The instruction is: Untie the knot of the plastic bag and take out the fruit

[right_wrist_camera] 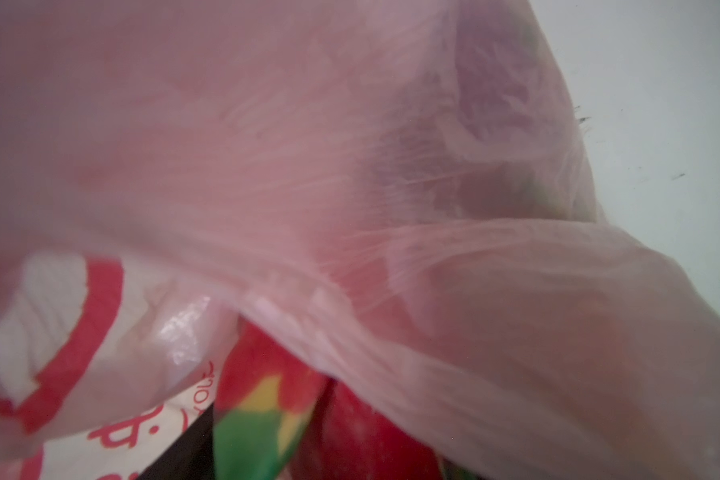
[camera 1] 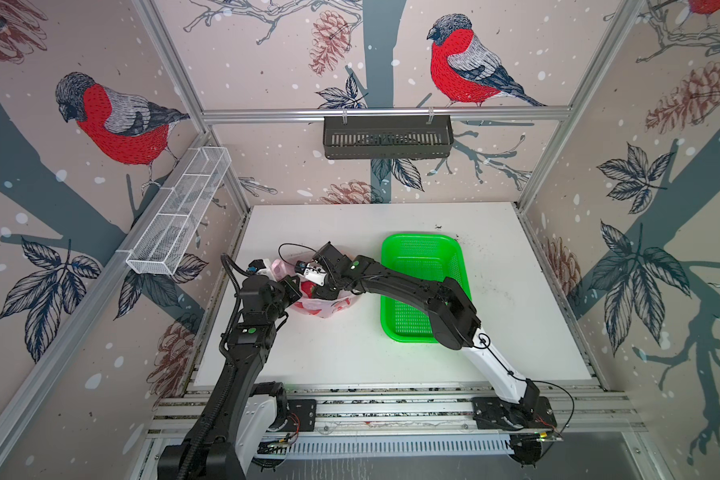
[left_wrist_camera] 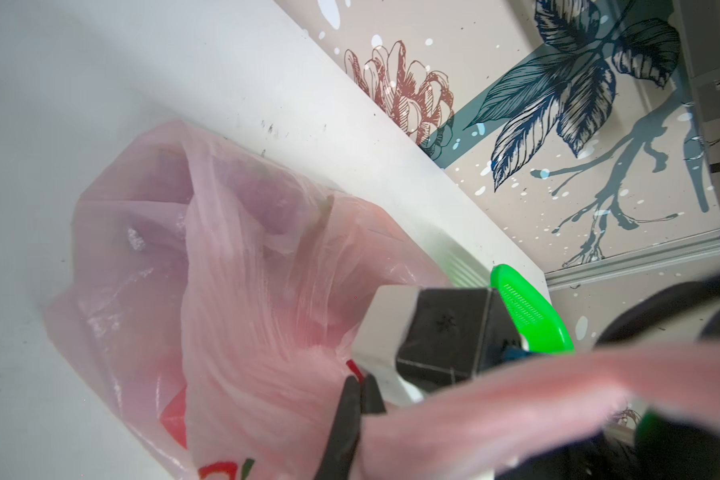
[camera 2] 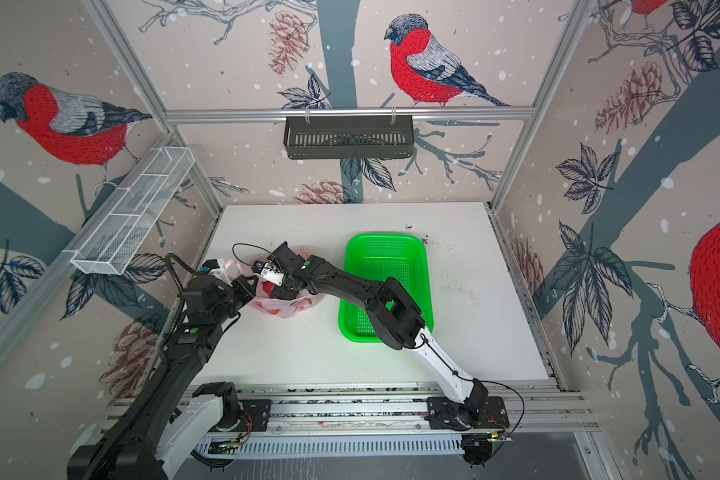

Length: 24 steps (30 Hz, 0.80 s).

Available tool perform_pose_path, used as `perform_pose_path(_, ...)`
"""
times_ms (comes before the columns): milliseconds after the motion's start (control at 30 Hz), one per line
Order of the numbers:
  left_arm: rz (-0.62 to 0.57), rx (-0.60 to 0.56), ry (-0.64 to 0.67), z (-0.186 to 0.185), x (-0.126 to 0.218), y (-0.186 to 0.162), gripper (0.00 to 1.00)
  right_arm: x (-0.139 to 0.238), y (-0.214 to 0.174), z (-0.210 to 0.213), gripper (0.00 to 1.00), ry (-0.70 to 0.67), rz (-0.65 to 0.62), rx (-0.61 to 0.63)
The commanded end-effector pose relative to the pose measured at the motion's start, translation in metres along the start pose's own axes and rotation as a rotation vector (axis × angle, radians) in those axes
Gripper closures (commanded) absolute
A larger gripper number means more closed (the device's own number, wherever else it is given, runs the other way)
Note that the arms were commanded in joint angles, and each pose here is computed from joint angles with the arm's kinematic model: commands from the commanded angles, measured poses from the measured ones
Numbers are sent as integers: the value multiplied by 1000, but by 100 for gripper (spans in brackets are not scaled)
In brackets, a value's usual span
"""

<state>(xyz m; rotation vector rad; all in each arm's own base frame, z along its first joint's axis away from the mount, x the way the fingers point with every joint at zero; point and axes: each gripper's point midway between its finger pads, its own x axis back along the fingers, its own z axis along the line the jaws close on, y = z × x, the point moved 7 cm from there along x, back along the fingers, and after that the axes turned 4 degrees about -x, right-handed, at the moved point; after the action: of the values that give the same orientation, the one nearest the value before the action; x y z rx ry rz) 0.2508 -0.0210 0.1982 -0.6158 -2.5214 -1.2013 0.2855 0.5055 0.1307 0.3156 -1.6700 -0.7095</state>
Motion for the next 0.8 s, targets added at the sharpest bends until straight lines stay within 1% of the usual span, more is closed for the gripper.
perform_pose_path(0,-67,-41,-31,-8,3,13,100,1,-36,34,22,134,195,0)
perform_pose_path(133,-52,-36,-32,-6,3,7,100,1,-30,27,20,101,172,-3)
perform_pose_path(233,-50,-28,-31,-3,5,2,100,-5,-30,19,18,63,184,0)
perform_pose_path(400,-59,-13,-23,2,11,-7,100,-17,-36,2,15,18,205,-36)
perform_pose_path(600,-70,-4,-21,7,17,-15,100,-27,-43,-9,14,6,207,-77)
perform_pose_path(767,-71,-1,-14,11,18,-19,100,-37,-57,-8,16,17,252,-81)
